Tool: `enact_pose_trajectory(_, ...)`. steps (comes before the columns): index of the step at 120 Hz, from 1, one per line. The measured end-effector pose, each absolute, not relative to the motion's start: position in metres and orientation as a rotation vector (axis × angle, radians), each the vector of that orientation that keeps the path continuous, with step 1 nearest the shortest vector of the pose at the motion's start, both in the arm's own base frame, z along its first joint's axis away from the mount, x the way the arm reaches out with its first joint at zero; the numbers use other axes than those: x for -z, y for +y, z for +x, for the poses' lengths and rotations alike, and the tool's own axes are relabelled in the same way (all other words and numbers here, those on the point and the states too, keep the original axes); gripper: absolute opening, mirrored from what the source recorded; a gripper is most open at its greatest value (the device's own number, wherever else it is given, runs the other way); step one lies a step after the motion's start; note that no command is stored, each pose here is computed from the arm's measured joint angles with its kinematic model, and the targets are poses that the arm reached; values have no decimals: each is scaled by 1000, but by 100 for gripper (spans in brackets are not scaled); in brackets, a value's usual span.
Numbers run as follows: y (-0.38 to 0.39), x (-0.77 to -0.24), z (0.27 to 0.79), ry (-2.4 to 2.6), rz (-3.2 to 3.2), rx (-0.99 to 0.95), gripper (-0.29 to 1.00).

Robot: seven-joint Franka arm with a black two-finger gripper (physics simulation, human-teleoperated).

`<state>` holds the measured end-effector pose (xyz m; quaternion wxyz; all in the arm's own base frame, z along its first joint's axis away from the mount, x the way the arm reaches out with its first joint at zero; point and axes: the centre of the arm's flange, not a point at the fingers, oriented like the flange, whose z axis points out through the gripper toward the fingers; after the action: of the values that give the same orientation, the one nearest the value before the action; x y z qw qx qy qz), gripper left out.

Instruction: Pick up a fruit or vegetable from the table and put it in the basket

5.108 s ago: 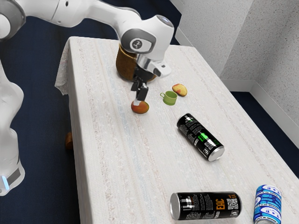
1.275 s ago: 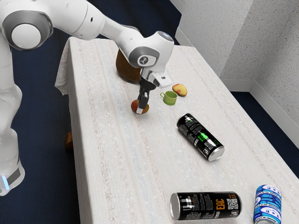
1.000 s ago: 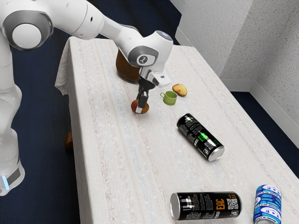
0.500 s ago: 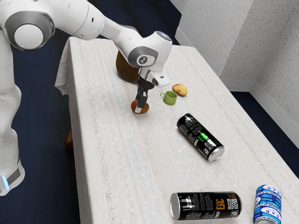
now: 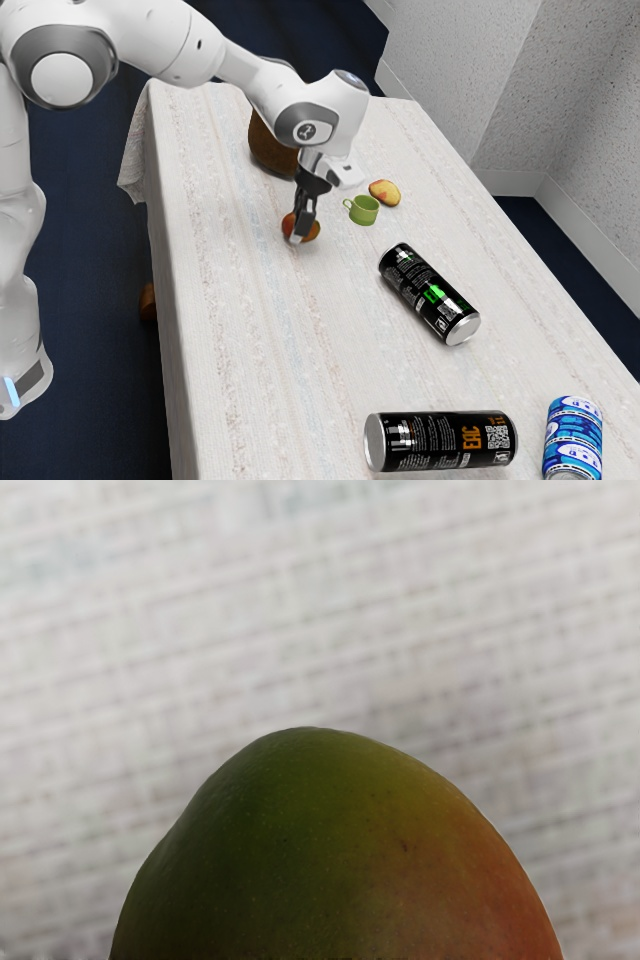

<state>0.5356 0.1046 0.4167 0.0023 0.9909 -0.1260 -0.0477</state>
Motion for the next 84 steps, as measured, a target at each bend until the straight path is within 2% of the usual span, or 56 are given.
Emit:
enact_pose_trajectory(17,105,-436,540,-396,3121,90,35)
enact_pose_trajectory(38,105,-550,565,-439,3198,-164,36)
enact_pose_trajectory(58,109,-612,550,-453,3233,-189,36)
enact_pose_trajectory(67,167,-628,527,-293,3266,-170,37)
enact_pose_trajectory(77,273,-633,478,31,3291,-113,37)
enact_pose_trajectory(84,318,-631,450,178,3288,-72,37)
